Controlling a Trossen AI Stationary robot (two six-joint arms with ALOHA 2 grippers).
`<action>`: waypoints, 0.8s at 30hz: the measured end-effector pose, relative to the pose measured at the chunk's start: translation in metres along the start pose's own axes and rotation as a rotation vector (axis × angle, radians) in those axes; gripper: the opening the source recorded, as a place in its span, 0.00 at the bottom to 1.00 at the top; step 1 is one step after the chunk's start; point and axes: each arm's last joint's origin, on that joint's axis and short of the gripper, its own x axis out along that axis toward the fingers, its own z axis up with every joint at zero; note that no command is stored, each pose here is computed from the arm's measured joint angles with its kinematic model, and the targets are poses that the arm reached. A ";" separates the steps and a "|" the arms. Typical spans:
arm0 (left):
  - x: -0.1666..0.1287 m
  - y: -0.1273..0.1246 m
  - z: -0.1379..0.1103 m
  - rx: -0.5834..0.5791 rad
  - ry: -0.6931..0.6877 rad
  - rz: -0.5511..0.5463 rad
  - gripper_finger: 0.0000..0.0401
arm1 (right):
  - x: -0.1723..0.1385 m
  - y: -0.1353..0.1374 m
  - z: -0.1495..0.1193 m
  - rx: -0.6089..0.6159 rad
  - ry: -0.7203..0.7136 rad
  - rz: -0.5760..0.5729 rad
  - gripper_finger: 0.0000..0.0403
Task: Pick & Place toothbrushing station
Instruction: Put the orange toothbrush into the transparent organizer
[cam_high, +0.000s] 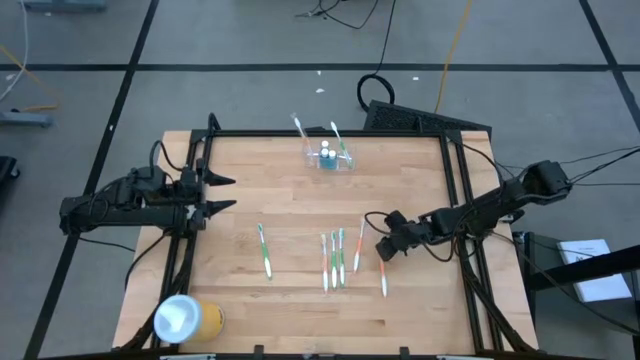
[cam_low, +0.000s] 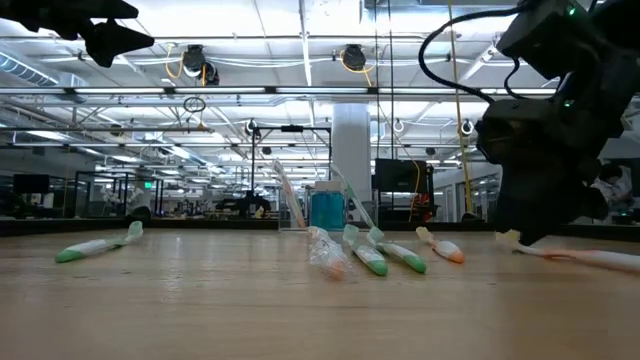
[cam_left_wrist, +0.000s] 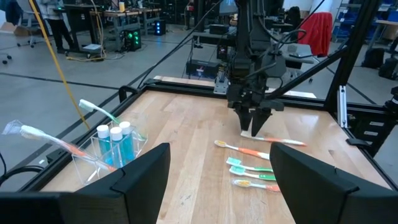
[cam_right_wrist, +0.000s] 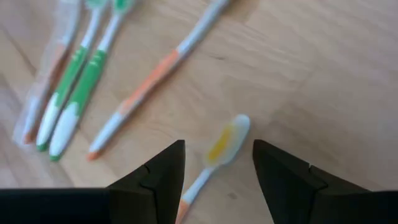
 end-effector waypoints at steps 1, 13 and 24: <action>0.000 0.000 0.000 0.000 0.000 0.000 0.71 | 0.001 -0.001 0.000 0.006 0.004 -0.005 0.45; 0.000 0.000 0.000 0.000 0.000 0.000 0.71 | 0.024 -0.007 -0.014 -0.039 0.027 -0.082 0.45; 0.000 0.000 0.000 0.000 0.000 0.000 0.71 | 0.030 -0.019 -0.020 -0.048 0.073 -0.208 0.41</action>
